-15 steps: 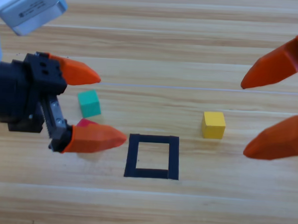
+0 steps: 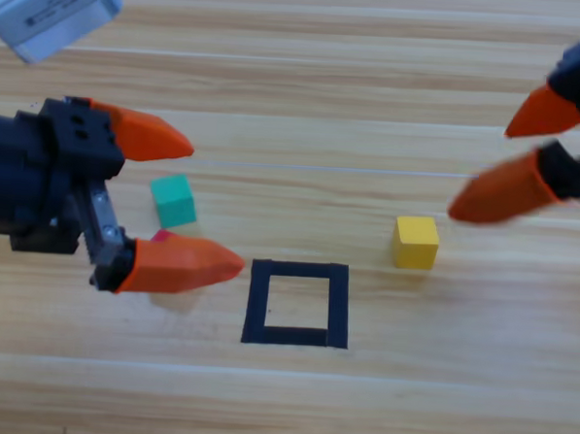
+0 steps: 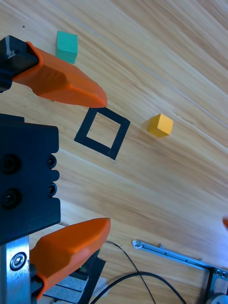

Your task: Stack the blocks in the rectangular block: red at the bottom, yellow in the middle, green on top

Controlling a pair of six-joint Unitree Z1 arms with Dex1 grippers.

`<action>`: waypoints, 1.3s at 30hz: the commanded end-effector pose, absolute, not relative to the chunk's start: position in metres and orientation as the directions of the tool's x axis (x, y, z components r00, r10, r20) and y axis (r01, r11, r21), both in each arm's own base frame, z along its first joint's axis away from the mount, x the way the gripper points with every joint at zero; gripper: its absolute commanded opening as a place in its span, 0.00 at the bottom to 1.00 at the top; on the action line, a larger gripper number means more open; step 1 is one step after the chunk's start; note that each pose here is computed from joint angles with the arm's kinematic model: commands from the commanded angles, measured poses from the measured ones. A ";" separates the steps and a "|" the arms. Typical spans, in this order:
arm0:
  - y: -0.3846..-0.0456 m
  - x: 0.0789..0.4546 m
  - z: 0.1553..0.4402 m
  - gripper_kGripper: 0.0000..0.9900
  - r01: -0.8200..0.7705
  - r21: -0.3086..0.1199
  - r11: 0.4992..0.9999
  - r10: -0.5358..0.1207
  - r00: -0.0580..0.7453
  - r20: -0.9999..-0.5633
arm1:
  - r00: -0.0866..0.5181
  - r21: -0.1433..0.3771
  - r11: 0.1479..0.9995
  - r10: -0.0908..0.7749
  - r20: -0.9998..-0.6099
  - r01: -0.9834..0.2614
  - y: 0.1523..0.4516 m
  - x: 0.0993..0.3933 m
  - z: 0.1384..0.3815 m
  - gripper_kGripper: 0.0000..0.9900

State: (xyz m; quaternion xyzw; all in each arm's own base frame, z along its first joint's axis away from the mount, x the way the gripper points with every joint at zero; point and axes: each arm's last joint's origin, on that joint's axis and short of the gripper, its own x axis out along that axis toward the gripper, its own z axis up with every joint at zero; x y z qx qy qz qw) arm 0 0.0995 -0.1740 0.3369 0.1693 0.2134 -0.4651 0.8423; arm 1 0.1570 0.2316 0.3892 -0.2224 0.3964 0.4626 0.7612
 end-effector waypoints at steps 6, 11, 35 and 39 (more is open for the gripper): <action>-0.167 0.105 0.355 1.00 0.726 0.106 0.680 -0.581 0.621 -0.526 | 0.463 -0.150 0.835 0.136 -0.876 -0.529 0.273 0.245 0.311 1.00; -0.141 0.134 0.372 1.00 0.498 0.054 0.866 -0.373 0.714 -0.592 | 0.433 -0.056 0.911 0.139 -0.891 -0.408 0.250 0.269 0.312 1.00; -0.206 0.273 0.215 1.00 0.252 0.082 0.964 0.042 0.162 -0.986 | 0.048 -0.030 0.997 -0.026 -0.999 -0.074 0.293 0.355 0.188 1.00; -0.209 0.275 0.225 1.00 0.240 0.053 0.969 0.012 0.168 -0.986 | 0.045 -0.014 0.997 -0.011 -0.999 -0.077 0.295 0.357 0.188 1.00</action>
